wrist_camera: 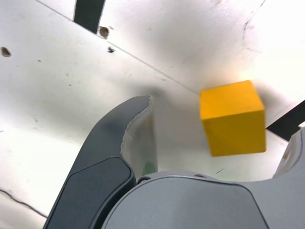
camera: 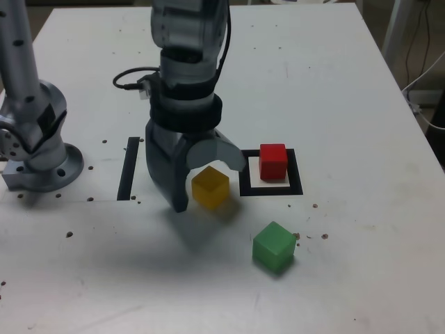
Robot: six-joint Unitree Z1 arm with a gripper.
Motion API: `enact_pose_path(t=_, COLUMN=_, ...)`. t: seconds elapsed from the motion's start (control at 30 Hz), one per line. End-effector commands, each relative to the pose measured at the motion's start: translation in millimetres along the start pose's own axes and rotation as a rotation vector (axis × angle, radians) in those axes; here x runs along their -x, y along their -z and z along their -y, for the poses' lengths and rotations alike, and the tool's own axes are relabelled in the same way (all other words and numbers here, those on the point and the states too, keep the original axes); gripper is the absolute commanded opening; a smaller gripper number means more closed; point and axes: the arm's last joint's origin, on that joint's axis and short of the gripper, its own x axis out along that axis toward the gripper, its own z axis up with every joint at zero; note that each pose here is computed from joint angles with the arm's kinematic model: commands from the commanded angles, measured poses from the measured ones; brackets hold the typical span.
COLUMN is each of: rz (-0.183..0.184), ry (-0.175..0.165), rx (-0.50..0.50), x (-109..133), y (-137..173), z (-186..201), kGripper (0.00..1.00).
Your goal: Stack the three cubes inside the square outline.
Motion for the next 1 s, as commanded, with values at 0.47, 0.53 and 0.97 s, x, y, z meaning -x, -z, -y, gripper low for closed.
enact_pose_path(t=0.47, rz=-0.008, ry=-0.010, rx=0.016, x=-16, y=-18, z=7, kGripper=0.76)
enact_pose_path(t=0.53, rz=-0.007, ry=-0.014, rx=0.018, x=-16, y=-19, z=6, kGripper=0.72)
enact_pose_path(t=0.97, rz=0.034, ry=-0.021, rx=0.023, x=-15, y=-25, z=3, kGripper=0.49)
